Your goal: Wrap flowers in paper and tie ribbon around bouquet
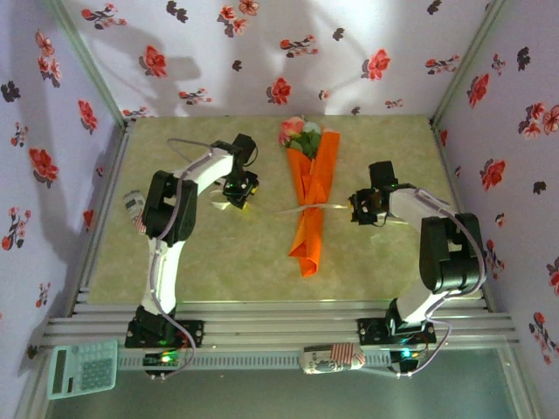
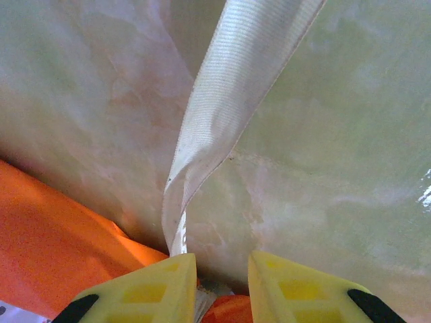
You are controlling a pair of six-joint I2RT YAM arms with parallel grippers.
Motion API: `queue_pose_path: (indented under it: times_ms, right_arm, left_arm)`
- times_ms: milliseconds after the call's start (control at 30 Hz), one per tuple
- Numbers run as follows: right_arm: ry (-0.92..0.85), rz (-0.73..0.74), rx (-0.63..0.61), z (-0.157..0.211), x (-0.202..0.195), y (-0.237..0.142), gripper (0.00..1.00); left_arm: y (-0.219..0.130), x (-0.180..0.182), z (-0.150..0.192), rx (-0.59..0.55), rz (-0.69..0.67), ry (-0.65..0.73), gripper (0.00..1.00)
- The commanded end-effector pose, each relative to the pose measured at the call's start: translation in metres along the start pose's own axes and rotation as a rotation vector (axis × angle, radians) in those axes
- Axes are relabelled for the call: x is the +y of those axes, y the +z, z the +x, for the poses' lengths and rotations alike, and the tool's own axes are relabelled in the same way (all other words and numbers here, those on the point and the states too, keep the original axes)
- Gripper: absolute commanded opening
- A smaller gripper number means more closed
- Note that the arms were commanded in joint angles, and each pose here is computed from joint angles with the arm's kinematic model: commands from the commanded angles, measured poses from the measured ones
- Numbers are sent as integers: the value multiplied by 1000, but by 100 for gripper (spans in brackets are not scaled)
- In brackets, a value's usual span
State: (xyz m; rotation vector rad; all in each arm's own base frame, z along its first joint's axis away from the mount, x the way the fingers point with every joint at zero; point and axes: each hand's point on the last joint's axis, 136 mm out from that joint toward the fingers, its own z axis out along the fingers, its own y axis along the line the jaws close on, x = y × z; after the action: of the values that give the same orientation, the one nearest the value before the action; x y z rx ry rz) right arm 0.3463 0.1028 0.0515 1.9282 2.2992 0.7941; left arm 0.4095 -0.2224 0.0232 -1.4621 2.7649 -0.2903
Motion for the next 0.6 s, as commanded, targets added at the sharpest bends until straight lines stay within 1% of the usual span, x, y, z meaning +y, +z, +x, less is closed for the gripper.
queue_pose_path:
  times_ms: [0,100,167,200,300,333,400,567]
  right_arm:
    - [-20,12,-15,0,-1,1,28]
    - [-22,8,-17,0,0,0,28]
    - [-22,8,-17,0,0,0,27]
    - [-21,11,-17,0,-1,0,27]
    - [-21,11,-17,0,-3,1,27]
    - [-21,11,-16,0,-3,1,27]
    - [-28,5,-12,1,-2,2,28]
    - [-55,2,-10,1,0,-3,34]
  left_arm:
    - [3,10,25,62,-42,14,49]
    - [9,12,26,65,-41,6,42]
    - [12,11,27,73,-35,4,34]
    - [13,9,28,80,-29,6,28]
    - [9,3,29,78,12,3,5]
    - [3,-1,30,71,37,6,0]
    - [-12,-8,34,74,82,13,0]
    - [-63,-24,69,143,222,49,0]
